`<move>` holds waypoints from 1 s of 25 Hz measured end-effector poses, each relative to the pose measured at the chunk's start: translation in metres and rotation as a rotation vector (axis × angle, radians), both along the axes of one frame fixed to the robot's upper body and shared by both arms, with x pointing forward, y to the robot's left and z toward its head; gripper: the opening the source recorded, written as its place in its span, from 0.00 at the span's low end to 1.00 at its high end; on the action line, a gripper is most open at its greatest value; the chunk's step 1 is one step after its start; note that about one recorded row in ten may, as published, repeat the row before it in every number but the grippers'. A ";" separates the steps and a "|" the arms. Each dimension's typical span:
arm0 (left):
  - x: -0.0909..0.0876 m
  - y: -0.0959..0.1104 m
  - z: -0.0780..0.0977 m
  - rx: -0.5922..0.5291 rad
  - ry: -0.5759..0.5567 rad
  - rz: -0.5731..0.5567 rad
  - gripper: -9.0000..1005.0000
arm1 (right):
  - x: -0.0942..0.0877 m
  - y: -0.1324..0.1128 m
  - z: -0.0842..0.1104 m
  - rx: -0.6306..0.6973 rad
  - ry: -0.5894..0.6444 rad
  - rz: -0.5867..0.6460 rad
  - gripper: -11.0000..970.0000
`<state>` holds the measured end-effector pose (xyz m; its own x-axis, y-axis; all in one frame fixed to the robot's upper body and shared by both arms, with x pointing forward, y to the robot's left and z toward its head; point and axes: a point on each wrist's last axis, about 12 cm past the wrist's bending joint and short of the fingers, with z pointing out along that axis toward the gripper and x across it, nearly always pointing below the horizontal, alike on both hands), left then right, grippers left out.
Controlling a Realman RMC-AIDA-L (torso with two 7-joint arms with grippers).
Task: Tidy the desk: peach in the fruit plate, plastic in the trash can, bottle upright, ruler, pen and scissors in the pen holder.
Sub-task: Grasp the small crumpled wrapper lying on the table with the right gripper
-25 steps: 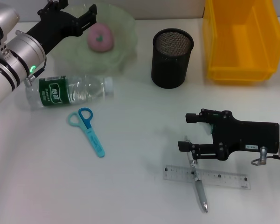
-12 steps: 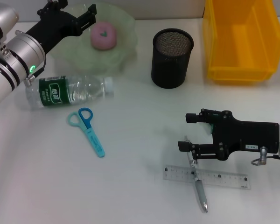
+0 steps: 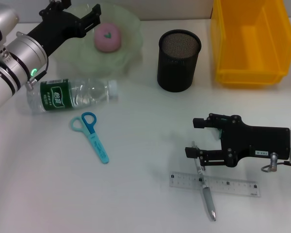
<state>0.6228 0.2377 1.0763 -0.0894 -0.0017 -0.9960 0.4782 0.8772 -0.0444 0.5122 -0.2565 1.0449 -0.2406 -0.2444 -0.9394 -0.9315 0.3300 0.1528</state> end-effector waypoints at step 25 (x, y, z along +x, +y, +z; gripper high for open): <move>-0.089 0.005 -0.005 -0.176 0.057 -0.597 0.86 | 0.003 -0.005 0.003 -0.014 -0.012 -0.004 0.85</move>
